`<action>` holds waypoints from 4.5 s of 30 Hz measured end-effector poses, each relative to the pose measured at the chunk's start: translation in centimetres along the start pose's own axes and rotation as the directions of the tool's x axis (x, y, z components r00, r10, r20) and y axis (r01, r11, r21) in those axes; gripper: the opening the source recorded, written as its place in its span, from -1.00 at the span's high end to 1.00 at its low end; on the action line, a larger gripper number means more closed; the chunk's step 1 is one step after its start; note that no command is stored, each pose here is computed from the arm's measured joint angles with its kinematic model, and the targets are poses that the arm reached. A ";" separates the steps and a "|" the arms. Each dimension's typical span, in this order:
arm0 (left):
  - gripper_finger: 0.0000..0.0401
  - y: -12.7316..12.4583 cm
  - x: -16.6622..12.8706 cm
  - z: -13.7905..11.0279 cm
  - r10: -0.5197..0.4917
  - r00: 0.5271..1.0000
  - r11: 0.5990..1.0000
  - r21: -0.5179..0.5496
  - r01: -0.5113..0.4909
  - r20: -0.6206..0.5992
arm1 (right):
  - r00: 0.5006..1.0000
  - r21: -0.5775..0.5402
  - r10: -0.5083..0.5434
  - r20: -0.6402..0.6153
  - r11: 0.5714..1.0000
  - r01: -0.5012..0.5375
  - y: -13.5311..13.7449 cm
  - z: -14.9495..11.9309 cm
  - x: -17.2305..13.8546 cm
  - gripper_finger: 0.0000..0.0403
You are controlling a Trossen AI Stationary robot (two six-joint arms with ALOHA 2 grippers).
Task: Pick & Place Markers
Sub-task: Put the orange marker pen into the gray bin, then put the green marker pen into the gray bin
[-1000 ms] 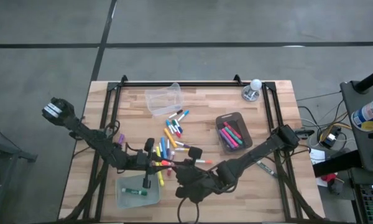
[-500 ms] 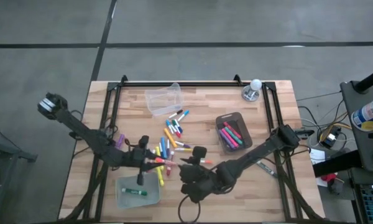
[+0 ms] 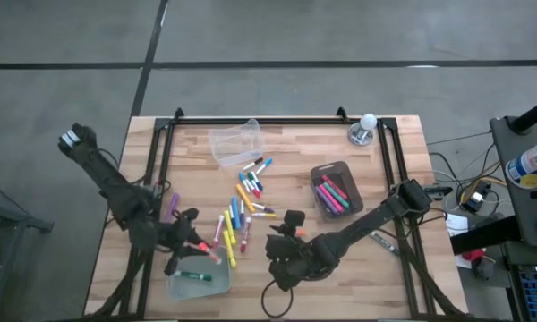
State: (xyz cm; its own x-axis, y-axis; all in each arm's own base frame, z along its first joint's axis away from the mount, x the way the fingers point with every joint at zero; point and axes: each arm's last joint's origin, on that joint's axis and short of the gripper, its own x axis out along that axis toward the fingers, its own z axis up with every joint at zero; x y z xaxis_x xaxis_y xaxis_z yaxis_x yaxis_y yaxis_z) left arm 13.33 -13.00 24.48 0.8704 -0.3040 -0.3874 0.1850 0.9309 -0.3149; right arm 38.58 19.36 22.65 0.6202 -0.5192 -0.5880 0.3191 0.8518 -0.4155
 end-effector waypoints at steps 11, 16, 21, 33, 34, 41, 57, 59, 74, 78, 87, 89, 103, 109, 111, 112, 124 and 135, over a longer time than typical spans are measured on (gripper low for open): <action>0.69 -0.4 0.0 -2.7 0.005 0.973 0.981 -0.188 -0.049 -0.230 | 1.000 0.003 0.002 0.003 1.000 -0.002 0.0 0.1 -0.1 0.37; 0.69 -0.6 0.4 -3.0 0.000 0.969 0.976 -0.209 -0.053 -0.246 | 1.000 0.004 0.003 0.004 1.000 -0.003 0.0 0.1 -0.1 0.37; 0.58 -1.0 0.8 -2.7 -0.008 0.982 0.978 -0.208 -0.032 -0.189 | 1.000 0.004 0.006 0.003 1.000 -0.006 0.0 0.1 -0.1 0.37; 0.12 -1.0 0.8 -2.5 -0.010 0.985 0.979 -0.202 -0.025 -0.169 | 1.000 -0.016 0.011 -0.020 1.000 -0.011 -0.1 -0.1 -0.2 0.37; 0.11 -1.1 0.8 -2.4 -0.016 0.987 0.980 -0.201 -0.017 -0.162 | 0.999 -0.027 0.022 -0.039 0.999 -0.023 -0.1 -0.3 -0.3 0.37; 0.10 -1.8 0.8 -1.2 -0.085 0.995 0.991 -0.105 0.079 -0.048 | 0.980 0.010 0.024 -0.196 1.000 -0.023 -1.5 -1.6 -1.7 0.39; 0.10 -3.0 0.3 1.4 -0.143 0.962 0.983 0.143 0.112 0.232 | 0.711 0.169 -0.056 -0.701 0.956 0.241 -4.0 -6.0 -4.4 0.55; 0.10 -3.0 0.3 1.4 -0.143 0.962 0.984 0.142 0.112 0.232 | 0.707 0.150 -0.063 -0.705 0.960 0.236 -4.0 -6.4 -4.2 0.56; 0.10 -2.1 0.9 1.9 0.038 0.993 0.999 0.014 -0.039 0.109 | 0.693 0.119 -0.099 -0.714 0.958 0.260 -3.8 -7.8 -3.4 0.62; 0.14 -1.5 1.0 2.3 0.155 0.988 0.988 0.020 -0.156 0.007 | 0.713 0.140 -0.085 -0.696 0.958 0.250 -3.6 -7.7 -3.3 0.61; 0.37 -2.8 2.4 3.6 0.208 0.953 0.974 0.134 -0.182 -0.220 | 0.727 0.138 -0.083 -0.682 0.961 0.240 -3.5 -7.6 -3.2 0.64; 0.41 -3.3 3.0 3.9 0.216 0.945 0.970 0.166 -0.178 -0.246 | 0.729 0.137 -0.086 -0.679 0.961 0.241 -3.5 -7.6 -3.2 0.63; 0.49 -4.7 5.6 4.5 0.227 0.946 0.965 0.181 -0.187 -0.231 | 0.509 0.084 -0.107 -0.854 0.937 0.339 -3.8 -11.6 -2.5 0.38; 0.49 -4.7 5.7 4.5 0.231 0.947 0.964 0.185 -0.191 -0.222 | 0.316 0.010 -0.122 -0.941 0.923 0.385 -4.3 -14.4 -2.4 0.13; 0.49 -4.7 5.7 4.4 0.233 0.948 0.962 0.193 -0.192 -0.216 | 0.261 -0.016 -0.122 -0.958 0.927 0.376 -4.5 -15.2 -2.4 0.09; 0.49 -4.7 5.7 4.4 0.234 0.948 0.962 0.195 -0.193 -0.215 | 0.229 -0.028 -0.118 -0.966 0.931 0.364 -4.6 -15.6 -2.4 0.08; 0.49 -4.7 5.7 4.4 0.232 0.949 0.962 0.193 -0.192 -0.212 | 0.032 -0.071 -0.081 -0.996 0.963 0.260 -5.3 -18.9 -1.7 0.15; 0.49 -4.7 5.7 4.4 0.231 0.950 0.963 0.192 -0.191 -0.212 | -0.043 -0.031 -0.027 -0.999 0.995 0.094 -7.0 -20.3 0.4 0.28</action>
State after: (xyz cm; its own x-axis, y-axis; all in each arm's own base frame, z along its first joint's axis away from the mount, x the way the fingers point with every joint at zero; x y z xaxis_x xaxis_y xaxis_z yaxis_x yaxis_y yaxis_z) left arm 19.47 -18.22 27.57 0.7724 -0.1165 -0.6244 0.0991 0.9931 -0.0628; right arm 22.07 11.79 11.23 -0.7512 -0.0707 -0.6563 0.3537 0.7964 -0.4906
